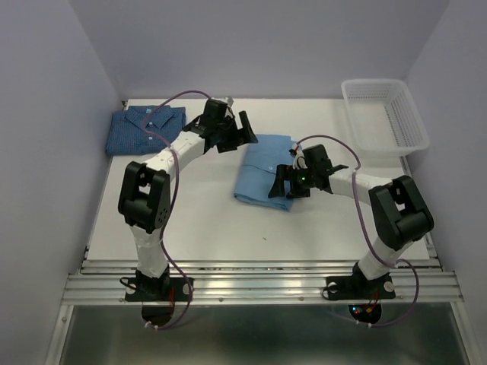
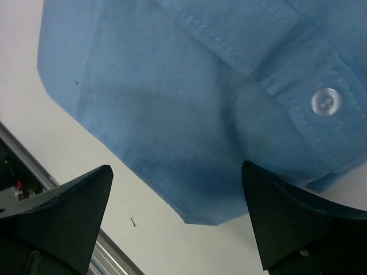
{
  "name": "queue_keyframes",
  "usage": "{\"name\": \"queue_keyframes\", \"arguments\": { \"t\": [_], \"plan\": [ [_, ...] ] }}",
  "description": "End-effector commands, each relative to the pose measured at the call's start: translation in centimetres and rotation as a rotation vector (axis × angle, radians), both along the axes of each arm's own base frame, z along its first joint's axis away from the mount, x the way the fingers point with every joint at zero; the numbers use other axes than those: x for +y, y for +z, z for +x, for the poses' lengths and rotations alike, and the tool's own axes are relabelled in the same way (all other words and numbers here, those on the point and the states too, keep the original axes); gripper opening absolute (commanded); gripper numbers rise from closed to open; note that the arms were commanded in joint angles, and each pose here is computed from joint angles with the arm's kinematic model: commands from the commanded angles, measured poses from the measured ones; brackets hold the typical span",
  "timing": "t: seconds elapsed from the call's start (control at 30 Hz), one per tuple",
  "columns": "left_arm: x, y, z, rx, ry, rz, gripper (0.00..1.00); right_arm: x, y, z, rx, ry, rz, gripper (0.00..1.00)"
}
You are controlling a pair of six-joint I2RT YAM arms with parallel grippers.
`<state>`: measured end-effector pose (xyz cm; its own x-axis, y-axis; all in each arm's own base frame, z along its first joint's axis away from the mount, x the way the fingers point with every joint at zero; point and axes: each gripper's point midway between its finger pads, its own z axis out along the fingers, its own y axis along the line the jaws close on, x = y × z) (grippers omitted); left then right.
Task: Fold and stack the long sleeve shirts
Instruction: Fold the shirt
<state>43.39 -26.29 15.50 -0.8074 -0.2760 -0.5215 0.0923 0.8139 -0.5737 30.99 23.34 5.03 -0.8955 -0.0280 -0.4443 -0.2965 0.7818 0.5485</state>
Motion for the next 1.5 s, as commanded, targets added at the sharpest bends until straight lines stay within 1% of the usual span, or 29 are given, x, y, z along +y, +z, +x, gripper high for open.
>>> {"name": "queue_keyframes", "arguments": {
  "t": [0.0,0.07,0.1,0.13,0.2,0.23,0.33,0.43,0.57,0.6,0.63,0.67,0.7,0.8,0.83,0.87,0.9,0.93,1.0,1.03,1.13,1.17,1.23,1.27,1.33,1.37,1.4,1.43,1.47],
  "plan": [
    [-4.0,0.8,1.2,-0.051,-0.120,-0.061,0.99,-3.1,-4.6,-0.9,0.123,-0.092,-0.105,1.00],
    [-5.8,1.3,1.3,-0.066,-0.179,-0.071,0.99,-4.2,-5.5,-0.1,0.127,-0.145,-0.152,1.00],
    [-6.5,0.1,1.5,-0.049,-0.195,-0.060,0.99,-4.7,-5.9,0.2,0.117,-0.166,-0.183,1.00],
    [-7.4,0.9,1.8,-0.072,-0.213,-0.066,0.99,-4.9,-5.9,0.4,0.112,-0.179,-0.194,1.00],
    [-8.3,-0.7,1.9,-0.045,-0.245,-0.053,0.99,-6.0,-6.1,0.8,0.106,-0.217,-0.226,1.00],
    [-9.0,-0.3,2.1,-0.057,-0.255,-0.058,0.99,-6.8,-6.2,0.9,0.112,-0.240,-0.235,1.00],
    [-9.4,-2.7,2.3,-0.022,-0.270,-0.032,0.99,-8.8,-6.8,0.9,0.136,-0.294,-0.281,1.00],
    [-8.4,-6.2,2.8,0.035,-0.231,0.037,0.99,-10.5,-7.3,1.0,0.156,-0.343,-0.300,1.00],
    [-5.0,-10.5,1.9,0.133,-0.128,0.189,0.99,-11.1,-7.3,1.4,0.164,-0.361,-0.285,1.00],
    [-4.6,-10.0,1.7,0.127,-0.111,0.194,0.99,-11.1,-7.4,1.6,0.160,-0.355,-0.286,1.00],
    [-3.8,-11.5,0.5,0.162,-0.102,0.215,0.99,-10.7,-7.4,1.7,0.164,-0.340,-0.270,1.00],
    [-3.5,-11.7,-0.2,0.171,-0.097,0.213,0.99,-10.4,-7.4,2.1,0.159,-0.335,-0.258,1.00],
    [-3.0,-12.1,-1.5,0.188,-0.100,0.203,0.99,-9.9,-7.5,2.6,0.157,-0.326,-0.237,1.00],
    [-2.7,-11.6,-3.1,0.193,-0.085,0.156,0.99,-9.6,-7.8,4.7,0.131,-0.335,-0.233,1.00],
    [-2.0,-13.0,-4.8,0.235,-0.081,0.169,0.99,-9.6,-7.9,5.4,0.125,-0.339,-0.237,1.00],
    [-1.6,-13.0,-5.4,0.242,-0.072,0.167,0.99,-9.5,-7.8,5.9,0.114,-0.332,-0.243,1.00],
    [-1.7,-11.9,-5.5,0.223,-0.062,0.146,0.99,-9.5,-7.6,6.5,0.102,-0.329,-0.244,1.00],
    [-1.4,-12.1,-6.2,0.230,-0.057,0.147,0.99,-9.1,-6.4,7.8,0.055,-0.304,-0.229,1.00],
    [-1.9,-9.7,-6.2,0.187,-0.066,0.121,0.99,-8.4,-4.1,9.2,-0.010,-0.272,-0.195,1.00],
    [-2.5,-8.3,-6.1,0.164,-0.082,0.102,0.99,-7.6,-1.3,10.3,-0.079,-0.243,-0.156,1.00],
    [-4.2,-3.8,-6.4,0.060,-0.126,0.080,0.99,-6.9,3.0,11.0,-0.176,-0.203,-0.106,1.00],
    [-4.6,-2.3,-6.1,0.025,-0.131,0.073,0.99,-6.8,5.4,11.0,-0.233,-0.193,-0.088,1.00],
    [-4.6,-0.2,-5.4,-0.023,-0.123,0.059,0.99,-6.5,7.2,10.3,-0.266,-0.179,-0.055,1.00],
    [-4.2,0.1,-4.9,-0.033,-0.108,0.065,0.99,-6.5,8.6,9.9,-0.273,-0.213,-0.029,1.00],
    [-2.9,-0.4,-3.3,-0.035,-0.062,0.092,0.99,-6.3,8.1,8.3,-0.225,-0.231,0.009,1.00],
    [-2.7,0.2,-2.3,-0.057,-0.060,0.095,0.99,-5.3,8.1,7.2,-0.211,-0.207,0.044,1.00],
    [-2.6,-1.2,-1.6,-0.032,-0.057,0.112,0.99,-4.6,8.0,6.2,-0.219,-0.188,0.076,1.00],
    [-2.6,-0.4,-0.2,-0.051,-0.054,0.098,0.99,-3.4,8.2,5.1,-0.211,-0.142,0.125,1.00],
    [-2.6,-0.8,0.4,-0.050,-0.068,0.107,0.99,-2.2,8.6,4.7,-0.240,-0.095,0.159,1.00]
  ]
}}
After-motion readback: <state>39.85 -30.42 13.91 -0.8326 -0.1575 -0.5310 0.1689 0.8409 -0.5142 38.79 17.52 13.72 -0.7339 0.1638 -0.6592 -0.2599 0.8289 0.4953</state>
